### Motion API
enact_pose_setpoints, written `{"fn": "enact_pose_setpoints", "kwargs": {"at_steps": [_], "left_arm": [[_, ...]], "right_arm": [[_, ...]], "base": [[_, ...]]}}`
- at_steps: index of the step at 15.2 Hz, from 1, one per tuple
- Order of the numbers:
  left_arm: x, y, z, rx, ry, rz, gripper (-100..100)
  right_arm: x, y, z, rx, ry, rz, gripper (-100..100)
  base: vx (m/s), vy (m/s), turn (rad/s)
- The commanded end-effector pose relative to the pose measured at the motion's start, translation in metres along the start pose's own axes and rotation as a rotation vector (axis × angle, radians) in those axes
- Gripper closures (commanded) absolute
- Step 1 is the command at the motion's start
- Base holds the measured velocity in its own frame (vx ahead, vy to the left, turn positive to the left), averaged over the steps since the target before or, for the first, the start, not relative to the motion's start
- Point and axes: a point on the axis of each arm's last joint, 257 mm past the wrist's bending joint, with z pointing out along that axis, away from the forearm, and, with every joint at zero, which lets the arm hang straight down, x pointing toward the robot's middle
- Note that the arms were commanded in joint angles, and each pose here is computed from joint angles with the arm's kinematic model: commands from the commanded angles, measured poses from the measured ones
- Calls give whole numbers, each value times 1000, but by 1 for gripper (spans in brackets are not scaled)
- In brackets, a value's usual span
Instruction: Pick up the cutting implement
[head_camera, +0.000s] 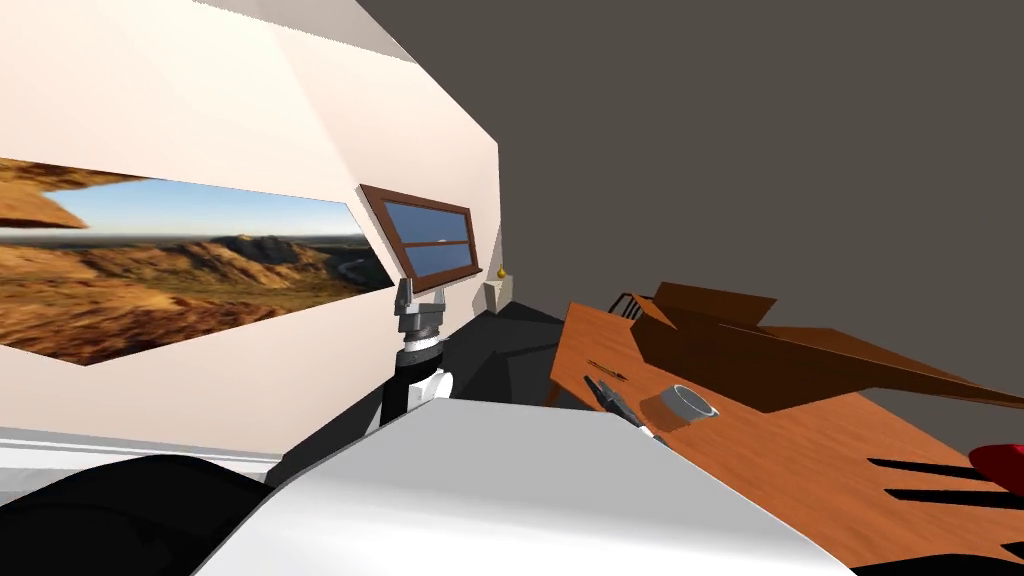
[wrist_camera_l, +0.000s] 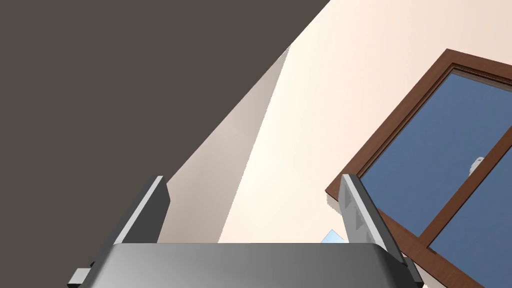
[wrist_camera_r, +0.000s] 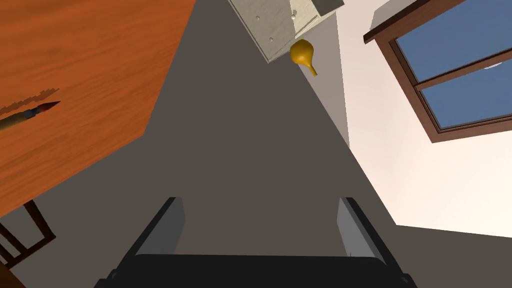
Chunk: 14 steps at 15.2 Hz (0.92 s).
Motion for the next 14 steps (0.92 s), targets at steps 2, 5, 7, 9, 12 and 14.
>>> {"fn": "enact_pose_setpoints", "kwargs": {"at_steps": [2, 5, 7, 9, 12, 14], "left_arm": [[0, 0, 0, 0, 0, 0, 0], [0, 0, 0, 0, 0, 0, 0], [0, 0, 0, 0, 0, 0, 0], [0, 0, 0, 0, 0, 0, 0], [0, 0, 0, 0, 0, 0, 0], [0, 0, 0, 0, 0, 0, 0]], "right_arm": [[21, -25, -18, 49, 71, -40, -100], [43, -53, -41, 105, 147, -76, -100], [57, -70, -59, 135, 208, -115, -100], [63, -80, -68, 160, 223, -111, -100], [79, -104, -95, 207, 296, -147, -100], [93, -124, -122, 248, 367, -183, -100]], "base": [[1, 9, 316], [5, 0, 282], [7, -2, 235], [9, -5, 265], [10, -6, 251], [13, -7, 335]]}}
